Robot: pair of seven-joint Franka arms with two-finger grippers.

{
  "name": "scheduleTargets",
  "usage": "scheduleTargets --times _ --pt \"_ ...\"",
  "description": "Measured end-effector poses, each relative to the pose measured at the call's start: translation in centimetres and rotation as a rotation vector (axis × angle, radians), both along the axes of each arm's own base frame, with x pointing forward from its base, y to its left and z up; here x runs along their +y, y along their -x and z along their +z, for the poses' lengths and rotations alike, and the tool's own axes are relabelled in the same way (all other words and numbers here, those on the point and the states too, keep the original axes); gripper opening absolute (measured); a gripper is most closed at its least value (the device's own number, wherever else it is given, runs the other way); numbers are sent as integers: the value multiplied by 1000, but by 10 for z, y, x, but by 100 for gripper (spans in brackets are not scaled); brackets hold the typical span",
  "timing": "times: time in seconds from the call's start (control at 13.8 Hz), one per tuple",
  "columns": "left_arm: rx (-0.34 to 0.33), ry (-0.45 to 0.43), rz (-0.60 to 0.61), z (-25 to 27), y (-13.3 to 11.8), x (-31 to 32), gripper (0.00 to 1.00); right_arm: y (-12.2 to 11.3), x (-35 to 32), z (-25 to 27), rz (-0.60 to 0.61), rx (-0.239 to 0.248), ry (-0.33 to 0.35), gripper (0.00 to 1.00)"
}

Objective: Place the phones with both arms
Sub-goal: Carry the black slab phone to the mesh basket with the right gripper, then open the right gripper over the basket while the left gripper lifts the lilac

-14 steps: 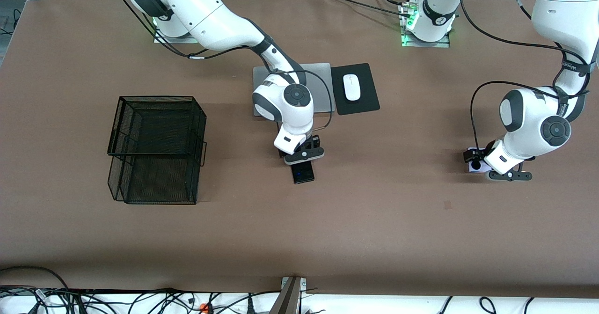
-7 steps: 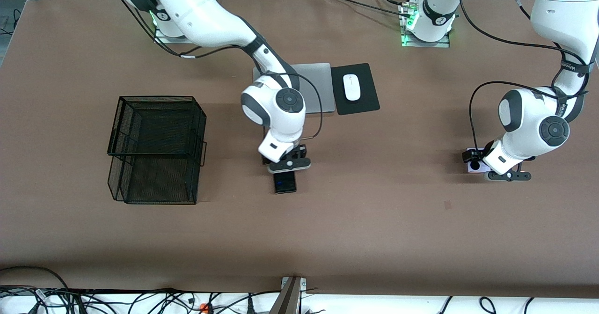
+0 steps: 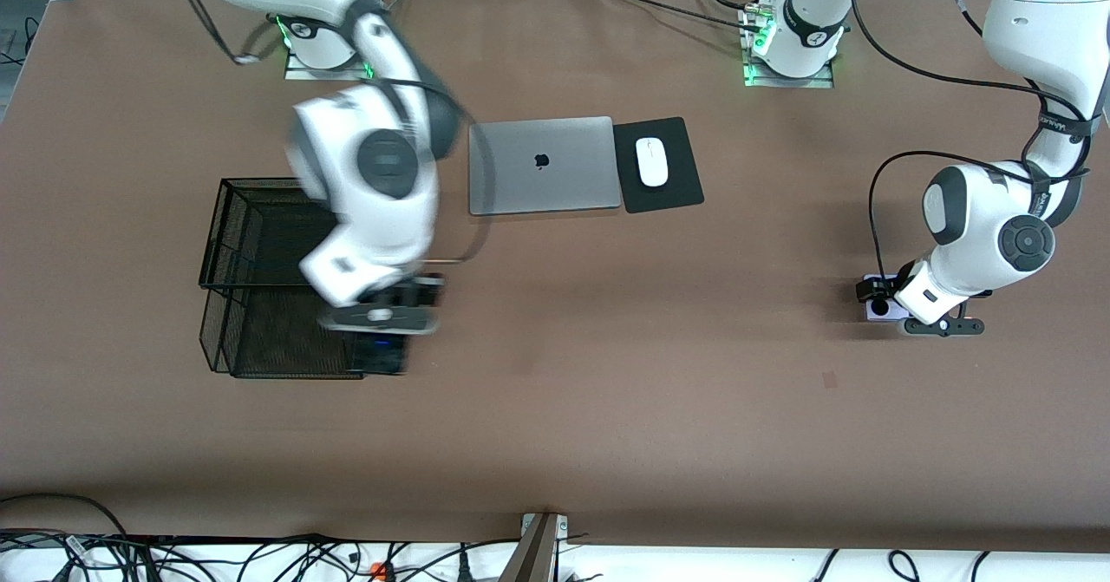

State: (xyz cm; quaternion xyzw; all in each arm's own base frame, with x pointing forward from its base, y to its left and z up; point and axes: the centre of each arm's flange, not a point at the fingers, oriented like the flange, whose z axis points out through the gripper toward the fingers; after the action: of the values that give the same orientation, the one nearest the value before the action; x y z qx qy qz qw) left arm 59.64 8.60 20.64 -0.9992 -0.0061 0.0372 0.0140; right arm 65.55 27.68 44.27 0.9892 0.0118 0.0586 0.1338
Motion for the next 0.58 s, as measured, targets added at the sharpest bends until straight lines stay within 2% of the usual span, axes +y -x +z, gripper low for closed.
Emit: scheduleTargets --times 0.22,0.43,0.58 --pt "-1 -1 1 0 -1 -6 85 3 -126 35 -31 100 -61 81" --pt "-3 -4 24 0 -5 -40 85 45 -212 32 -49 166 -53 81" --pt "-8 -8 45 -1 -9 -71 85 82 -240 11 -55 161 -71 81"
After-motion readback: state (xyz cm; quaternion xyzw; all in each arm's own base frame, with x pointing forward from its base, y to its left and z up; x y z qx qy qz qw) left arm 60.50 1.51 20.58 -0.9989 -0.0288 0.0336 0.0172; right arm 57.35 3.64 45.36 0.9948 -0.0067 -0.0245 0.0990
